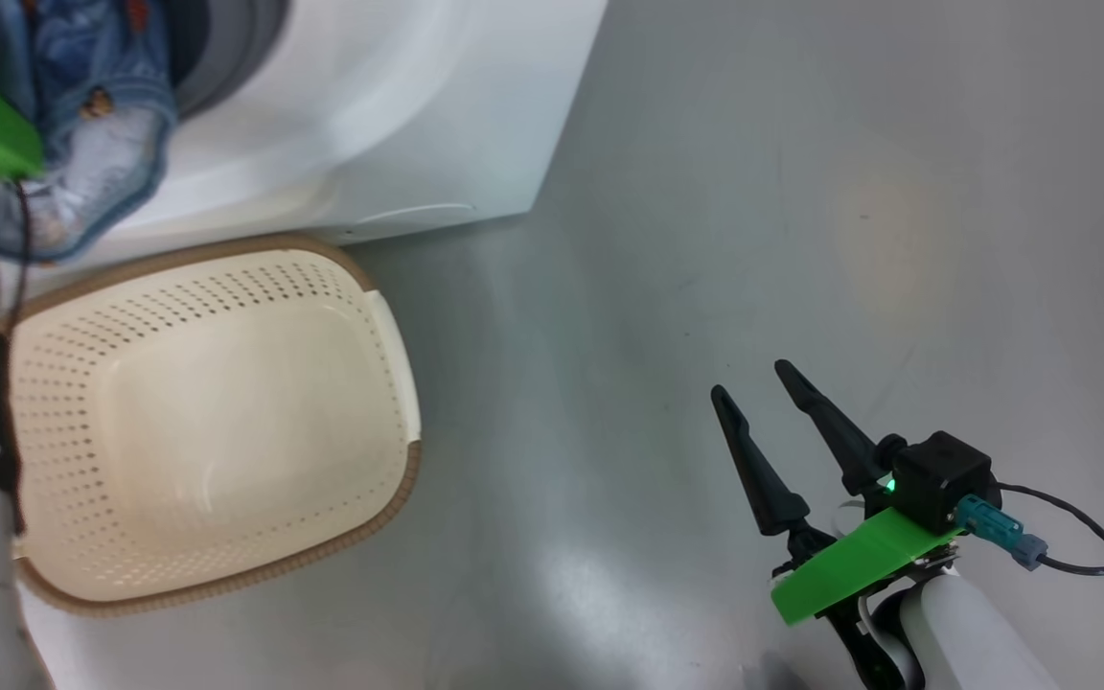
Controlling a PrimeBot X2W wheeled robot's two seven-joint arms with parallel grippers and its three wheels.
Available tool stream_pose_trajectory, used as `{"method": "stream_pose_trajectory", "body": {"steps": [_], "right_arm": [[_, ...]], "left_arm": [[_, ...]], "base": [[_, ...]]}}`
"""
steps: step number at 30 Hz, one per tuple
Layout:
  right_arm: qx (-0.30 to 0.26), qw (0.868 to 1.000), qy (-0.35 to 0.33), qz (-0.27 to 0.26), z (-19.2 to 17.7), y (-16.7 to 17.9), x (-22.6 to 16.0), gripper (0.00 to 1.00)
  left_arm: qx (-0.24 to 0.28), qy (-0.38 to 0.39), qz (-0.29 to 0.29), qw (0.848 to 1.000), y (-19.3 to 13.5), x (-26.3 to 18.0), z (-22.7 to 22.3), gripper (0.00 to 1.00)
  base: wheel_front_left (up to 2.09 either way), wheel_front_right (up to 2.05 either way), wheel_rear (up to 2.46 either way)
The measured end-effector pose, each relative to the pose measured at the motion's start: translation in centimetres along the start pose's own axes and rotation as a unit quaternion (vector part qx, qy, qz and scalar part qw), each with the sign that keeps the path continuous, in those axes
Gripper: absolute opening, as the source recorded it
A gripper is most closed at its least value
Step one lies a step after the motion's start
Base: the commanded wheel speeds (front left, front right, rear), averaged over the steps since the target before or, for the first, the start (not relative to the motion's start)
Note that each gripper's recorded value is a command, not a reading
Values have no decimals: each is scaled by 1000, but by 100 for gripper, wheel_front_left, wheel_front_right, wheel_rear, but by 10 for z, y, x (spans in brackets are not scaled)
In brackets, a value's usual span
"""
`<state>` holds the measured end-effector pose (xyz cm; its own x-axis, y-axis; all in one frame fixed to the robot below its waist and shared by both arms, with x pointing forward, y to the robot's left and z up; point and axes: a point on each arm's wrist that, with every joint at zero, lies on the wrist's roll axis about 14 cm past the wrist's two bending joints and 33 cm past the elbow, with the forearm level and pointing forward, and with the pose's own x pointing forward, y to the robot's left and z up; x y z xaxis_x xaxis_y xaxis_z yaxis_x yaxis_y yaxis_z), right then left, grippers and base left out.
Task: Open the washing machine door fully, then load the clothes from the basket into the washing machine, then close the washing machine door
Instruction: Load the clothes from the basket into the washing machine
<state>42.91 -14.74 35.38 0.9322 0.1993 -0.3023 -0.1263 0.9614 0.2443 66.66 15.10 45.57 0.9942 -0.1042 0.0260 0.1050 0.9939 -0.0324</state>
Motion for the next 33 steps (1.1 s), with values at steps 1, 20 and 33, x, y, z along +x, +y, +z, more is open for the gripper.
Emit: {"method": "stream_pose_trajectory", "body": {"steps": [1, 20, 33], "right_arm": [[-1, 1000, -2, 2, 2, 1, 0, 100], [-9, 999, -32, 27, 25, 17, -1, 100], [-11, 999, -29, 31, 24, 19, -5, 100]], "left_arm": [[1, 2, -1, 1000, 0, -4, -1, 100], [-23, 5, 27, 999, 10, -92, -6, 100], [-35, 26, 65, 997, 21, -145, -22, 100]], "base": [[0, 0, 0], [0, 0, 0], [0, 0, 0]]}}
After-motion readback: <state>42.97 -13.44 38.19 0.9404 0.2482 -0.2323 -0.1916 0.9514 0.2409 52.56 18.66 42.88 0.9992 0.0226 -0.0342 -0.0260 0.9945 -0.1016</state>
